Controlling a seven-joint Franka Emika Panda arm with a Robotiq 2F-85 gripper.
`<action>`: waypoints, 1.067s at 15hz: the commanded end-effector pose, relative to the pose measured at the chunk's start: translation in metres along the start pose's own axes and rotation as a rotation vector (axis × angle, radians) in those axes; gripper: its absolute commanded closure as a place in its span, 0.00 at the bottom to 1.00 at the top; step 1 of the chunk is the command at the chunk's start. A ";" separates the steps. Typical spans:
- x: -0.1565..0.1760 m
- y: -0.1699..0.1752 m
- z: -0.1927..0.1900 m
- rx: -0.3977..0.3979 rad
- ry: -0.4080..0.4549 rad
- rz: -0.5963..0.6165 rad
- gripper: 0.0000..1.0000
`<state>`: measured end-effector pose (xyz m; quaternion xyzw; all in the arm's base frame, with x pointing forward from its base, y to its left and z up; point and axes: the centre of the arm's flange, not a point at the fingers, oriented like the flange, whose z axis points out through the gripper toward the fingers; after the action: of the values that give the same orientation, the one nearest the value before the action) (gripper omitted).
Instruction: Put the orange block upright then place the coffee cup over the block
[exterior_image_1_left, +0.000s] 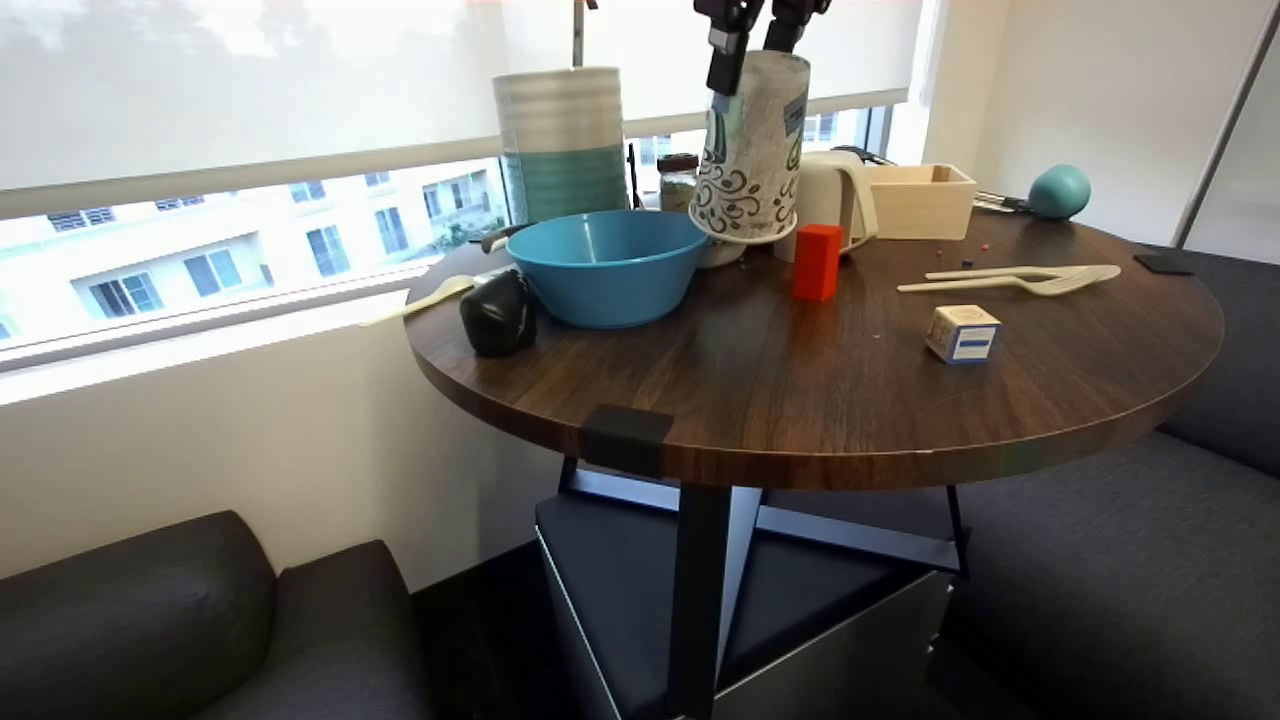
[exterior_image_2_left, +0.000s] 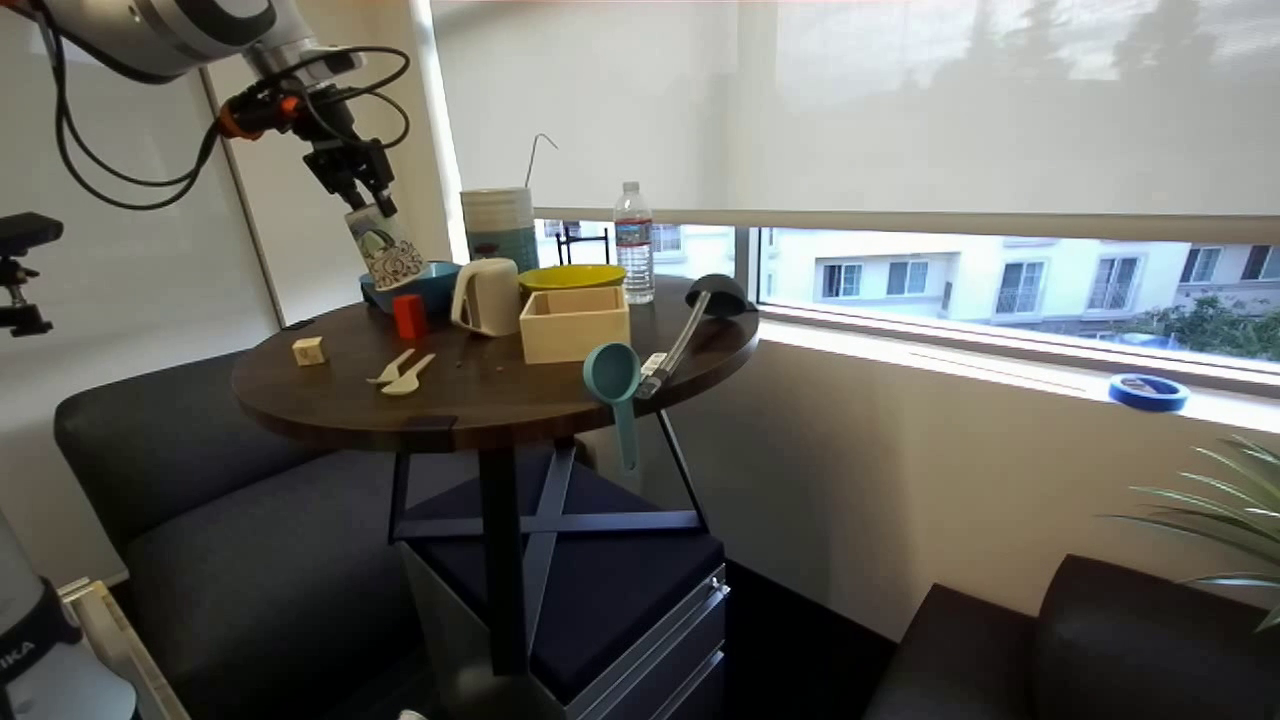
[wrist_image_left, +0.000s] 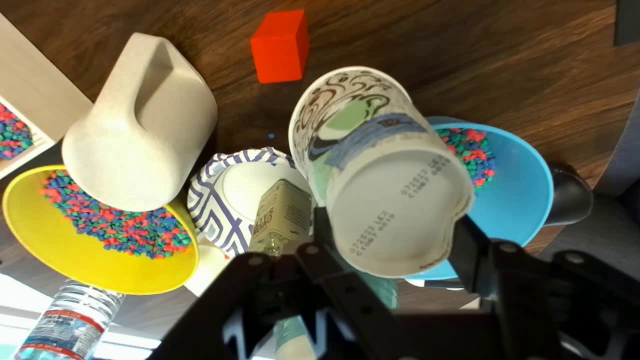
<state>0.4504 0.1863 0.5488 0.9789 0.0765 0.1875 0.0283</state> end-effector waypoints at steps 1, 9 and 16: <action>0.009 -0.006 -0.001 -0.064 0.007 0.068 0.67; 0.003 -0.005 0.001 -0.052 0.024 0.159 0.42; -0.010 0.013 -0.017 -0.089 -0.006 0.156 0.67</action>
<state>0.4525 0.1874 0.5484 0.9794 -0.0091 0.1974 0.0409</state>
